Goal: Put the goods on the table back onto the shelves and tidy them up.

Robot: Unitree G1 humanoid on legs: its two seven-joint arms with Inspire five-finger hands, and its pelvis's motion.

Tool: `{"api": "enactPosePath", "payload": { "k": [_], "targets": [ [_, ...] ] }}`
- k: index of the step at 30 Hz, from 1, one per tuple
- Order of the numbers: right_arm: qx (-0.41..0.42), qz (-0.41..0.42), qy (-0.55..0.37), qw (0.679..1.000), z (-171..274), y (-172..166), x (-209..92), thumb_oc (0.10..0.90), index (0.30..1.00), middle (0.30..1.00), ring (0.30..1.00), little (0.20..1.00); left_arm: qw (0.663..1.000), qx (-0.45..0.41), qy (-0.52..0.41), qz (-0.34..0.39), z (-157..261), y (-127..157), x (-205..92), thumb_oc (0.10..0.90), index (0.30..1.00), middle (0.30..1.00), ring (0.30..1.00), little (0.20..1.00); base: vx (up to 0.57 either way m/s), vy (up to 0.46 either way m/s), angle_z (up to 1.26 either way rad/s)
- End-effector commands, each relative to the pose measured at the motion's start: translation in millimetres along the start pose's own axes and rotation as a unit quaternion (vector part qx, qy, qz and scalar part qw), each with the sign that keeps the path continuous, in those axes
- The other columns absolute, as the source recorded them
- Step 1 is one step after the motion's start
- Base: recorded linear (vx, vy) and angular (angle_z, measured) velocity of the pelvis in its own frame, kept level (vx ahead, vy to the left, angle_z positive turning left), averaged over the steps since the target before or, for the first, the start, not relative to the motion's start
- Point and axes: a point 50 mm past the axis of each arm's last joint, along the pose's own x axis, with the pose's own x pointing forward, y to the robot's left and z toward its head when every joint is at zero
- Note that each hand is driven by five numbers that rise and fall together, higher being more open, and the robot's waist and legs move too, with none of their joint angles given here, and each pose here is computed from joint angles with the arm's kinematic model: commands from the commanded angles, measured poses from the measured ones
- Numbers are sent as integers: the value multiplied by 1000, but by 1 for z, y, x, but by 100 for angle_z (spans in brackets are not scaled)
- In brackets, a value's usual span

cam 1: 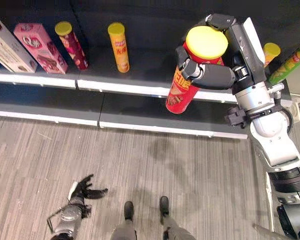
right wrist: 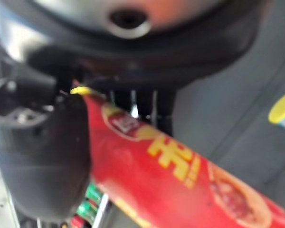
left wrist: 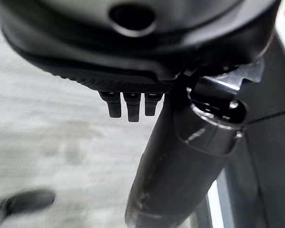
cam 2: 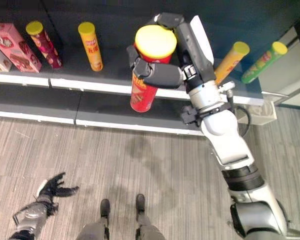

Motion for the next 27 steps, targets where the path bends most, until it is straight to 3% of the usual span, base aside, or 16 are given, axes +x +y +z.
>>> {"api": "enactPosePath", "payload": {
  "k": [1,12,17,20,27],
  "targets": [
    [-9,-76,-135,988,49,-37,16,400,300,300,300,300,999,28,-13,12,1,16,-2,800,900,900,900,900,167,5,-7],
    [-47,-84,-107,990,42,-45,-5,400,300,300,300,300,998,54,-15,-31,0,-5,-2,800,900,900,900,900,102,118,40],
    [-44,-83,-113,989,41,-38,1,400,300,300,300,300,998,54,-17,-10,-1,7,-5,800,900,900,900,900,154,321,-6],
    [-52,-75,-121,988,44,-32,8,400,300,300,300,300,998,66,-21,0,5,15,-2,800,900,900,900,900,40,336,-118],
    [-53,-72,-151,984,55,-27,21,400,300,300,300,300,995,81,-33,39,16,44,-2,800,900,900,900,900,-33,69,-11]
  ]
}}
